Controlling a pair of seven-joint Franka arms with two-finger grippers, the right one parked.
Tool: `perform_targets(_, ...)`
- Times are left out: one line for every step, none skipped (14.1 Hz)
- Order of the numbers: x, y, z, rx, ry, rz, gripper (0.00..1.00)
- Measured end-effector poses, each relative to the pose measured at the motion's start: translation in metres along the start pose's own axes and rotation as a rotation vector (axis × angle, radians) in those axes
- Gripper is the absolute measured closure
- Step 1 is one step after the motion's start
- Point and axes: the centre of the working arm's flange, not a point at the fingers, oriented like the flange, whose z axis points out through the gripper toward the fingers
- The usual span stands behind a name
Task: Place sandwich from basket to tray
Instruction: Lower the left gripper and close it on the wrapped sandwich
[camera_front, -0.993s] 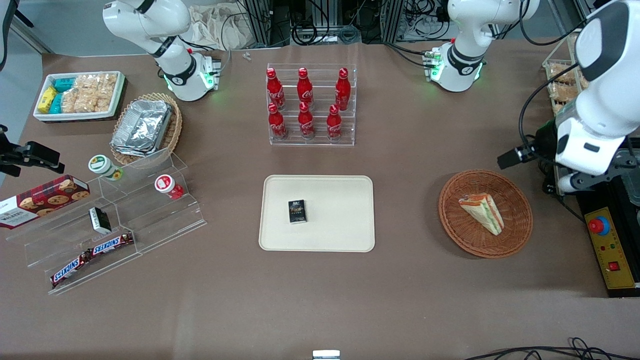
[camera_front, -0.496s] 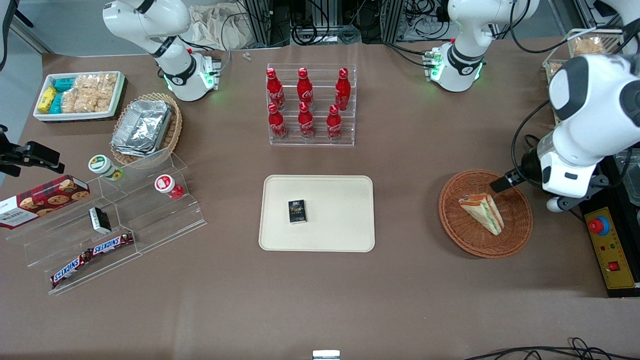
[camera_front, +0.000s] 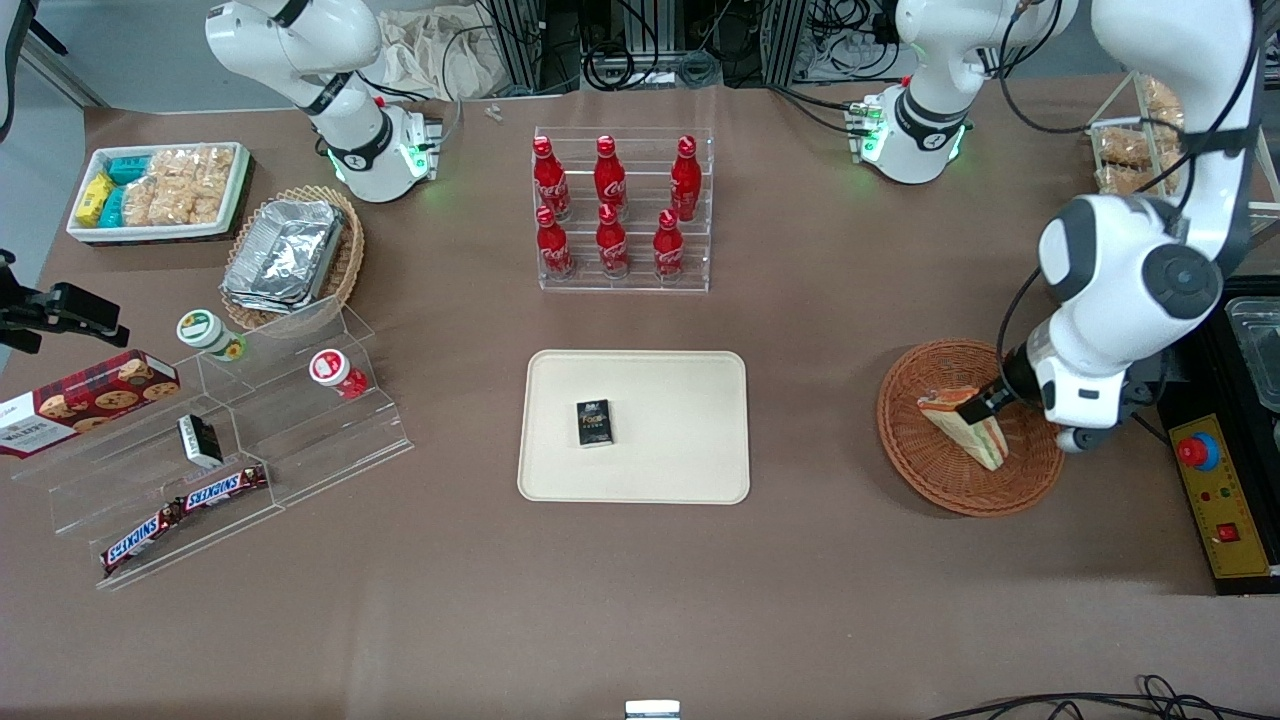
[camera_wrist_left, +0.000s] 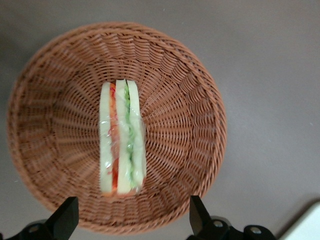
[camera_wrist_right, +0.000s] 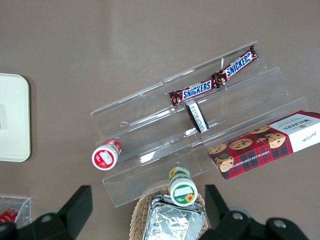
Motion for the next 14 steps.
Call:
perform_targets(0.002,0.001,0.014,-0.001,-0.001,-0.015,0.00)
perform_targets(0.003,0.001,0.027,0.000,-0.004,-0.029,0.00)
perform_targets(0.004,0.001,0.038,0.001,-0.007,-0.042,0.00)
perform_targets(0.005,0.002,0.046,0.001,-0.008,-0.055,0.00)
perform_targets(0.005,0.002,0.053,0.000,-0.008,-0.064,0.00)
perform_targets(0.006,0.002,0.058,0.000,-0.008,-0.072,0.00)
perform_targets(0.006,0.002,0.061,0.002,-0.010,-0.075,0.00)
perform_targets(0.006,0.001,0.063,0.003,-0.012,-0.078,0.00)
perform_targets(0.006,0.001,0.064,0.003,-0.012,-0.078,0.00)
perform_targets(0.006,0.001,0.064,0.003,-0.010,-0.082,0.00)
perform_targets(0.007,0.001,0.063,0.003,-0.006,-0.087,0.00)
perform_targets(0.008,0.002,0.061,-0.001,-0.001,-0.091,0.00)
perform_targets(0.010,0.004,0.057,-0.008,0.008,-0.091,0.00)
perform_targets(0.012,0.006,0.049,-0.018,0.019,-0.091,0.00)
